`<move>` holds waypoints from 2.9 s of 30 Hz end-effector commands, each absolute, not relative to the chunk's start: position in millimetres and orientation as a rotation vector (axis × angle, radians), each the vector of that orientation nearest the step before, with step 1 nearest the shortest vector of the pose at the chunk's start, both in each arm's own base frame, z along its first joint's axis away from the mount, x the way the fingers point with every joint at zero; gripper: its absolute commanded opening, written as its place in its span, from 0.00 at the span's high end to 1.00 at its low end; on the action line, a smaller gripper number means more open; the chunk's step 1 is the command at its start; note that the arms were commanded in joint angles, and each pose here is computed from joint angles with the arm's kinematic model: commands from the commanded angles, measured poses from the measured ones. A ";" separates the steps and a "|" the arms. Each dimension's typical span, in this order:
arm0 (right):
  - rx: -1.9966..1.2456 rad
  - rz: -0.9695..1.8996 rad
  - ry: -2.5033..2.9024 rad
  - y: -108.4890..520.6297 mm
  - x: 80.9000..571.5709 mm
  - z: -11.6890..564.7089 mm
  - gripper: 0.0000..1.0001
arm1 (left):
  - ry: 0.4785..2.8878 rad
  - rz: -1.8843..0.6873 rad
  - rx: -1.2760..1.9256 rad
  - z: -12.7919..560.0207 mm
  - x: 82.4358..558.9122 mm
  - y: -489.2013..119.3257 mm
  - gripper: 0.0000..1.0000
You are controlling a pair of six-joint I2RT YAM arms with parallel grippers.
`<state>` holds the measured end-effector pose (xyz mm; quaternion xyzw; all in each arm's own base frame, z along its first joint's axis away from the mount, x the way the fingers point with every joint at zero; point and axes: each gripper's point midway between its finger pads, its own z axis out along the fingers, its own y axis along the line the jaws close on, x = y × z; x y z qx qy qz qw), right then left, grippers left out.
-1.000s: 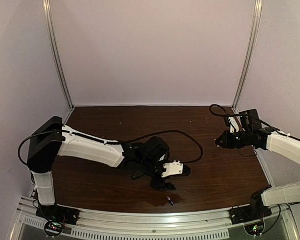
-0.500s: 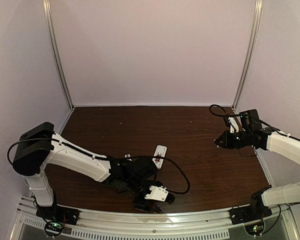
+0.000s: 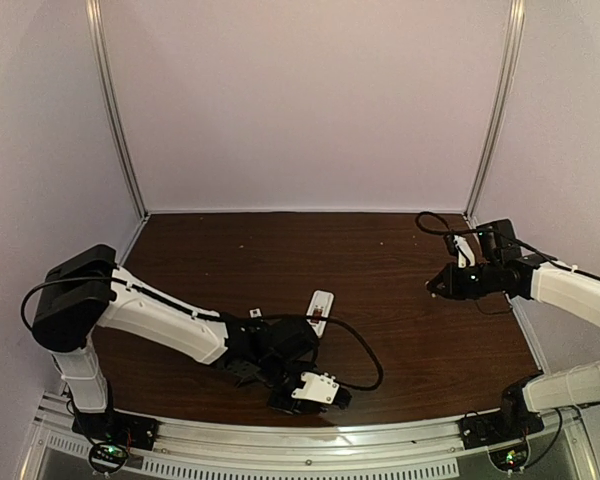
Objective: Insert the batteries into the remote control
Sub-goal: Pick up the battery from the center of the board, then place the battery at the center of the board.
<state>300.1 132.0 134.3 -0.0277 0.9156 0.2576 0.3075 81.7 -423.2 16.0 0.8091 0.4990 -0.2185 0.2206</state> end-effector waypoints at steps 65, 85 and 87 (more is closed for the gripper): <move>-0.870 0.956 2.211 460.7 239.4 155.2 0.52 | 2.427 -0.587 0.653 51.3 242.3 -259.3 1.00; -0.498 0.729 2.067 306.4 303.3 235.9 0.31 | 2.568 -0.349 0.738 12.7 227.8 -272.1 0.74; -0.472 0.710 2.036 292.7 306.2 247.3 0.28 | 2.564 -0.326 0.745 17.7 229.2 -273.0 0.69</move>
